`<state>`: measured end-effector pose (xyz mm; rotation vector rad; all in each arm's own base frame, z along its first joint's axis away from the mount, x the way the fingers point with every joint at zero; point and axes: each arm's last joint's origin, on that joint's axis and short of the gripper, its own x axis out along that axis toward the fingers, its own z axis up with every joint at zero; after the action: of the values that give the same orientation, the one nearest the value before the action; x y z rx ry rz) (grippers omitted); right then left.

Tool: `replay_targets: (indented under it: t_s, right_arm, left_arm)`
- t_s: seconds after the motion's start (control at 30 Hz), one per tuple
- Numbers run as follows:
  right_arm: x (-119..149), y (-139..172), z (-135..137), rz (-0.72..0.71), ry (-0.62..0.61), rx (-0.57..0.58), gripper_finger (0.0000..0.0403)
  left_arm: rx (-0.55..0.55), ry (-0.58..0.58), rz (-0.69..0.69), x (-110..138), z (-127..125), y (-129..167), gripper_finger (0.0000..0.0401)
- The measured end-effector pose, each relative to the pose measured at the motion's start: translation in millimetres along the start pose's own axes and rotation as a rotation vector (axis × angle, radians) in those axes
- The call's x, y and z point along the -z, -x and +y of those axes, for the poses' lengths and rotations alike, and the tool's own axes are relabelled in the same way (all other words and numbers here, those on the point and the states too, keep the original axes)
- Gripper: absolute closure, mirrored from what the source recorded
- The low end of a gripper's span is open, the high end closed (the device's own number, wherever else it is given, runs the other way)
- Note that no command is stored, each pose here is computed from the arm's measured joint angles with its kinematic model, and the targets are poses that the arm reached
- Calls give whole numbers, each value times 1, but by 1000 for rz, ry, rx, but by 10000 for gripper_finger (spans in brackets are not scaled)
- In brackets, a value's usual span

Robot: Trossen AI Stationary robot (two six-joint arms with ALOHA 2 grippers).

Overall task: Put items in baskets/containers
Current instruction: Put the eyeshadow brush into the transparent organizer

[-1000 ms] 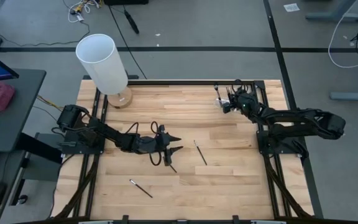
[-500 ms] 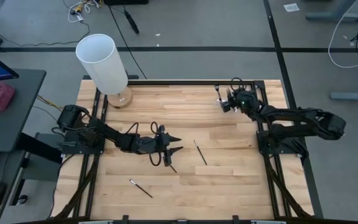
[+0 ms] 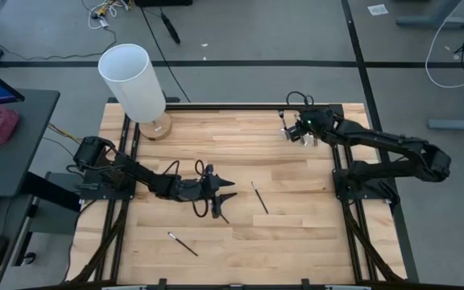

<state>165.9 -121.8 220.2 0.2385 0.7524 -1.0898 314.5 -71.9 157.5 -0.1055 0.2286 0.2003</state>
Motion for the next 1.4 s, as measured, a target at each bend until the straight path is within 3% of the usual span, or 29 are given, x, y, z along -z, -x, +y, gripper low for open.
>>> replay_targets:
  t_s: [0.13, 0.33, 0.5, 0.77, 0.83, 0.97, 1.2, 1.4]
  right_arm:
    - [-5, 18, 20, -52, 18, -99, 255]
    - [8, 54, 69, -126, 23, -352, 285]
    - [41, 85, 119, -203, 50, -570, 323]
    - [97, 100, 177, -286, 155, -935, 376]
    - [101, 97, 186, -322, 147, -942, 380]
    - [109, 82, 196, -233, 125, -856, 365]
    - [116, 79, 208, -119, 282, -716, 264]
    - [135, 73, 211, -156, 209, -553, 189]
  left_arm:
    - [3, -10, 4, 1, -2, 1, 224]
    - [-20, -67, 73, 8, -1, 4, 224]
    - [-113, -95, 74, 22, 4, 32, 224]
    - [-118, 50, 77, 45, 24, 63, 224]
    - [-115, 77, 64, 44, 25, 63, 224]
    - [-114, 84, 57, 43, 24, 63, 224]
    - [-129, 87, 48, 41, 26, 62, 224]
    - [-151, 96, 41, 40, 31, 59, 224]
